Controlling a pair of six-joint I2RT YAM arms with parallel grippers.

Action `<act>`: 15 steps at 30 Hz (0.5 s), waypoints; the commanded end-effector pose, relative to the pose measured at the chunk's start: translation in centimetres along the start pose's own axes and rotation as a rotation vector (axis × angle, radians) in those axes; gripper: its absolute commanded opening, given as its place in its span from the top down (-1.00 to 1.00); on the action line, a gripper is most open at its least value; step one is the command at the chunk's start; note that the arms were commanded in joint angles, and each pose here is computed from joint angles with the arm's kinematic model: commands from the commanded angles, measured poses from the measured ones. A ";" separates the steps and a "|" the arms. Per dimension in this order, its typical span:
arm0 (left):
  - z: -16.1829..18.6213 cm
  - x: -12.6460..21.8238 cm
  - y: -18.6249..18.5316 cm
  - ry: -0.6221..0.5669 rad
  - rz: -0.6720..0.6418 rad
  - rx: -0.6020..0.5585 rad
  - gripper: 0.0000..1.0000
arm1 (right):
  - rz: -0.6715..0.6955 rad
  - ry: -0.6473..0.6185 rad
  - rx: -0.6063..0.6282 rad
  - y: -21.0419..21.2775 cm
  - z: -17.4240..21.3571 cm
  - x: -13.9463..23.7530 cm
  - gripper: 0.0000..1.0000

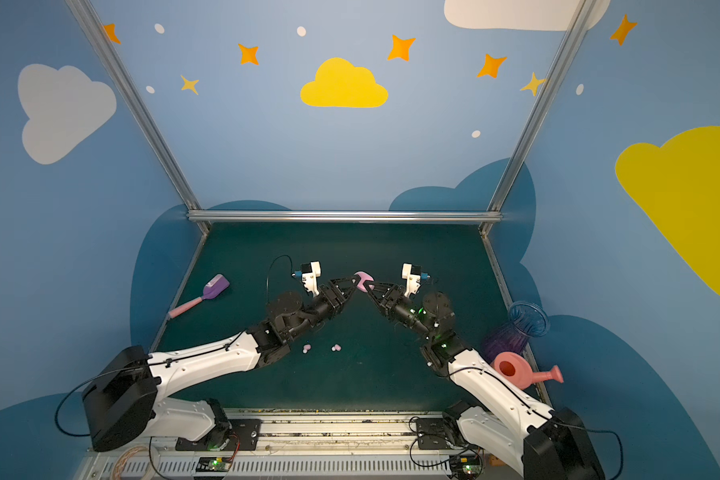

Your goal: Insert the wireless bluetooth earbuds into the charging case

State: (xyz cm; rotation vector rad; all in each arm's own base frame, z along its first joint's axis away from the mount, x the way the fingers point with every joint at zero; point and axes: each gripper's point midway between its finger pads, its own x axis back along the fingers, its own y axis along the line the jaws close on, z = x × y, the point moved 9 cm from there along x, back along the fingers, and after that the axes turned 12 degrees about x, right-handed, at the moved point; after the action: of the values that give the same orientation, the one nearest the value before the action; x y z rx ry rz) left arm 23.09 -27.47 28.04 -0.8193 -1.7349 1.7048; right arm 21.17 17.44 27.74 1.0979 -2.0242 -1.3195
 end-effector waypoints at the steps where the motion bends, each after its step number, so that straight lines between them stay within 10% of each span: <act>1: -0.2 -0.3 -1.9 0.009 0.090 0.018 -0.14 | -0.045 -0.022 0.010 0.7 -0.1 -0.3 0.67; 15: -0.6 0.1 -2.1 -0.025 0.133 0.051 0.33 | -0.052 0.001 -0.017 0.8 1.3 -1.0 0.69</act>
State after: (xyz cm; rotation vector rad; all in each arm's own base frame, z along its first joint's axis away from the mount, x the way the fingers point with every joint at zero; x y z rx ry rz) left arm 23.47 -27.38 28.43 -0.8264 -1.6885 1.7773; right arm 20.72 18.70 28.35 1.1478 -2.0124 -1.3685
